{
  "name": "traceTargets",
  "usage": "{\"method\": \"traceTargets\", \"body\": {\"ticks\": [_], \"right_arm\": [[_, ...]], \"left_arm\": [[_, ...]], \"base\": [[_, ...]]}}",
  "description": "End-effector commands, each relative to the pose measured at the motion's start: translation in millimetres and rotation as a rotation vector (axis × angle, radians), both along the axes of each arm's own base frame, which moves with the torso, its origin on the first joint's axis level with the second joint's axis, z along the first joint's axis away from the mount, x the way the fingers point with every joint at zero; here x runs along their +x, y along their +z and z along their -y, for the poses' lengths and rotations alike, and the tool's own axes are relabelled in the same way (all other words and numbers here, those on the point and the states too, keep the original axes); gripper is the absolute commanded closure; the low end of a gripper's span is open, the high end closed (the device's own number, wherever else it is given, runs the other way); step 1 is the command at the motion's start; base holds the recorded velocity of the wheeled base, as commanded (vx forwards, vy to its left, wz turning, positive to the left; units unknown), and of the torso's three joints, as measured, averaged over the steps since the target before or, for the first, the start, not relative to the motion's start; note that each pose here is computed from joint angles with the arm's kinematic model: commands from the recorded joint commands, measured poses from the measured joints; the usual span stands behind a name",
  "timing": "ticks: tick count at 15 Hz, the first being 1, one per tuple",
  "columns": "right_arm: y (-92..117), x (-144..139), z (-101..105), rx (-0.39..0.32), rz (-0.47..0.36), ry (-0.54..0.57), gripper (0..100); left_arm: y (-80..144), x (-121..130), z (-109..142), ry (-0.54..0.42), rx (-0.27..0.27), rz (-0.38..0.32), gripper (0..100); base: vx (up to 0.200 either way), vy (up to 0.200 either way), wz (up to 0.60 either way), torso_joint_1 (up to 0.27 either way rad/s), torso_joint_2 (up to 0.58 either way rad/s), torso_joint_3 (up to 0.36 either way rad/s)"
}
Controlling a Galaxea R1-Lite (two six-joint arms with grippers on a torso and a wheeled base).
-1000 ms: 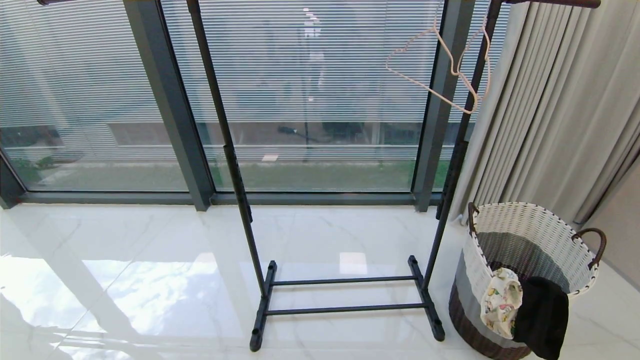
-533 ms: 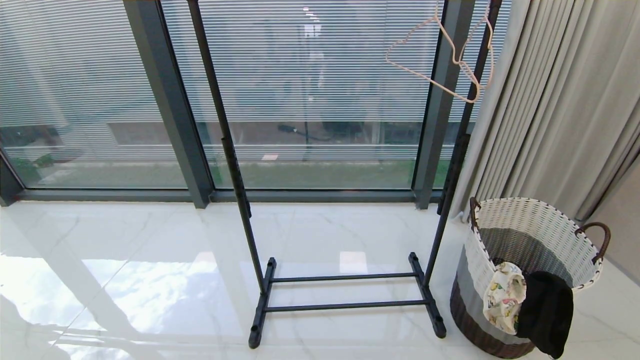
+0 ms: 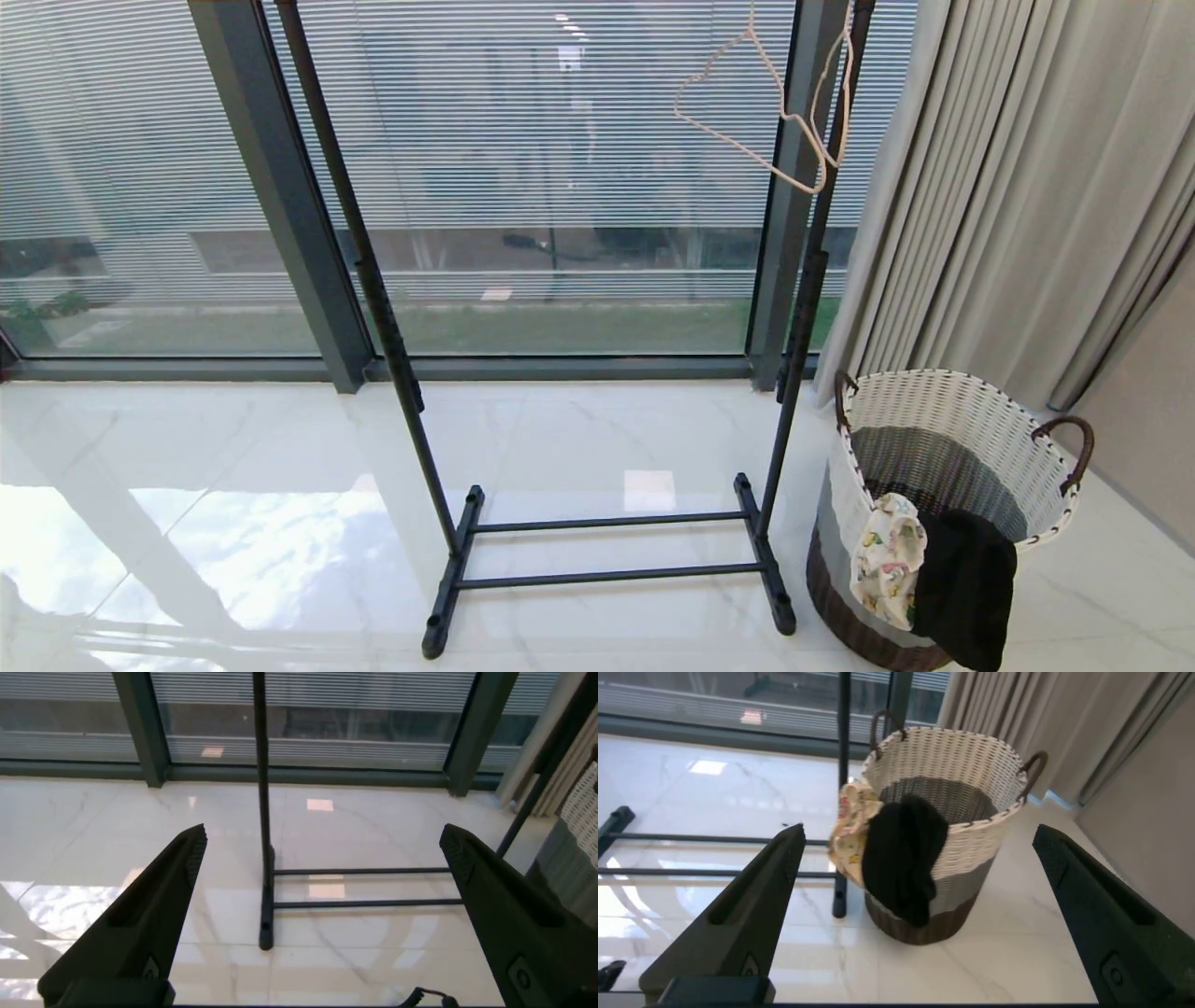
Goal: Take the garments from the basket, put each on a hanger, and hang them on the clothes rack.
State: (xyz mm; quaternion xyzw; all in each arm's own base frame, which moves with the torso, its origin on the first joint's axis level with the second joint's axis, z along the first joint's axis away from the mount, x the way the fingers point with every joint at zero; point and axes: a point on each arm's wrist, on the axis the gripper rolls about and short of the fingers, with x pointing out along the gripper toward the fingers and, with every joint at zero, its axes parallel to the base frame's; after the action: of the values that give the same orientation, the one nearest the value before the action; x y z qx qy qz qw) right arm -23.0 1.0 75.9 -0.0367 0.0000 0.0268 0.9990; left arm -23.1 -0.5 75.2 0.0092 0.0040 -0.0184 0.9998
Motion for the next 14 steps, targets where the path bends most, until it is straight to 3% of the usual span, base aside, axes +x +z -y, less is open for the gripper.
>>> {"method": "traceTargets", "body": {"ticks": [1,3,6,14], "right_arm": [[0.0,0.0,0.0,0.001,0.0,0.002,0],[0.0,0.0,0.0,0.006,0.0,0.002,0],[0.0,0.0,0.0,0.014,0.0,0.0,0],[0.0,0.0,0.0,0.021,-0.001,0.0,0]], "left_arm": [[-0.1,0.0,0.0,0.0,0.0,-0.001,0],[-0.1,0.0,0.0,0.0,-0.002,-0.001,0],[-0.1,0.0,0.0,0.0,-0.002,-0.001,0],[-0.1,0.0,0.0,0.0,-0.002,-0.001,0]], "base": [[0.0,-0.2,0.0,0.002,0.01,0.007],[0.0,-0.2,0.0,0.002,0.0,0.0],[0.0,0.0,0.0,0.0,0.0,0.0],[0.2,0.0,0.0,0.002,0.01,0.004]]}}
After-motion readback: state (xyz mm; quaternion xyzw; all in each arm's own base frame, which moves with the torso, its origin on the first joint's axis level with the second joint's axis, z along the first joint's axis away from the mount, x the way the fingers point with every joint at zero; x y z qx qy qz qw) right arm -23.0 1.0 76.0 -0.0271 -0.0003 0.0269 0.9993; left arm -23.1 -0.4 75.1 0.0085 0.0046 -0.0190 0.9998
